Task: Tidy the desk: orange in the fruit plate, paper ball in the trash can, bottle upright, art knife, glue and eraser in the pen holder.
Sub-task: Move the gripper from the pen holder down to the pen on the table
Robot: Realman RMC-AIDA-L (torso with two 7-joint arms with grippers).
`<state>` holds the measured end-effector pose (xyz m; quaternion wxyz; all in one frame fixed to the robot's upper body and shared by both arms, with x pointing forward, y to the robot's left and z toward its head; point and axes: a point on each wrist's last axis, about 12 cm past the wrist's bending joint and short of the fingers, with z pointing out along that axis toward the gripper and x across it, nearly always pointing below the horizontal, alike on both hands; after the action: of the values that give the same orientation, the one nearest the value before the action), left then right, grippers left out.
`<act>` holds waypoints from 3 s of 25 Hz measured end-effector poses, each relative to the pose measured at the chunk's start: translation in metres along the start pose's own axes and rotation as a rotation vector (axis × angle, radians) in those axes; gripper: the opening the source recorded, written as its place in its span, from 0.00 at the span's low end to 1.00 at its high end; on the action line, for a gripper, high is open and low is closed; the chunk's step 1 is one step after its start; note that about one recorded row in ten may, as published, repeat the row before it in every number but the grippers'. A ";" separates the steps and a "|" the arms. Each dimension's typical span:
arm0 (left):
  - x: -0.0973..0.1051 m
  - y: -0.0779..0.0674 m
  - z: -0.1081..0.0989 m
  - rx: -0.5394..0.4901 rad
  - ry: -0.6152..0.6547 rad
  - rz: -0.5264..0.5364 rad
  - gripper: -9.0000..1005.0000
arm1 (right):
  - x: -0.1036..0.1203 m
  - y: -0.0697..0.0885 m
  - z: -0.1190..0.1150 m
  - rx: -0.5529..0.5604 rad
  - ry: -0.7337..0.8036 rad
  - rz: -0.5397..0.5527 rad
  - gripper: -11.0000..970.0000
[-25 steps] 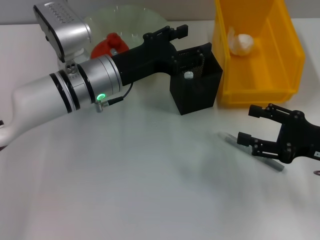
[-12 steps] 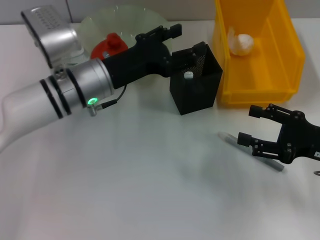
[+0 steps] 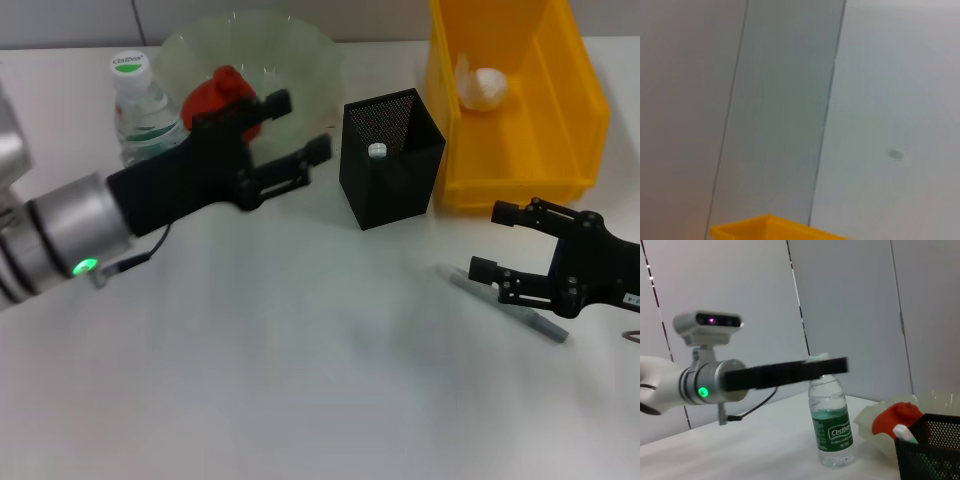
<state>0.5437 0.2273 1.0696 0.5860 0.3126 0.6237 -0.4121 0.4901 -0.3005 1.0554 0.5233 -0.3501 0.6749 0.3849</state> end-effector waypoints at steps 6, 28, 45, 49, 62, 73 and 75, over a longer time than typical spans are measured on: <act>0.008 -0.011 -0.035 0.025 0.029 0.008 0.78 | -0.007 -0.004 0.007 -0.017 -0.004 -0.015 0.84; 0.024 -0.028 -0.114 0.092 0.195 0.008 0.78 | -0.015 -0.009 0.017 -0.039 -0.008 -0.022 0.84; 0.023 -0.024 -0.118 0.113 0.250 0.040 0.78 | -0.015 -0.010 0.016 -0.035 -0.007 -0.011 0.84; 0.022 -0.022 -0.118 0.103 0.244 0.044 0.78 | -0.016 -0.010 0.016 -0.035 -0.007 -0.005 0.84; 0.022 -0.022 -0.117 0.099 0.237 0.045 0.78 | -0.050 -0.026 -0.001 -0.057 0.162 0.087 0.84; 0.020 -0.020 -0.117 0.082 0.217 0.042 0.78 | -0.092 -0.034 -0.007 -0.082 0.423 0.132 0.84; 0.019 -0.020 -0.116 0.082 0.216 0.042 0.78 | -0.094 -0.034 -0.006 -0.083 0.450 0.134 0.84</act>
<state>0.4688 0.3186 1.0505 0.5107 0.3919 0.6590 -0.3889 0.5374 -0.3146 1.1431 0.3182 -0.4028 0.7797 0.3586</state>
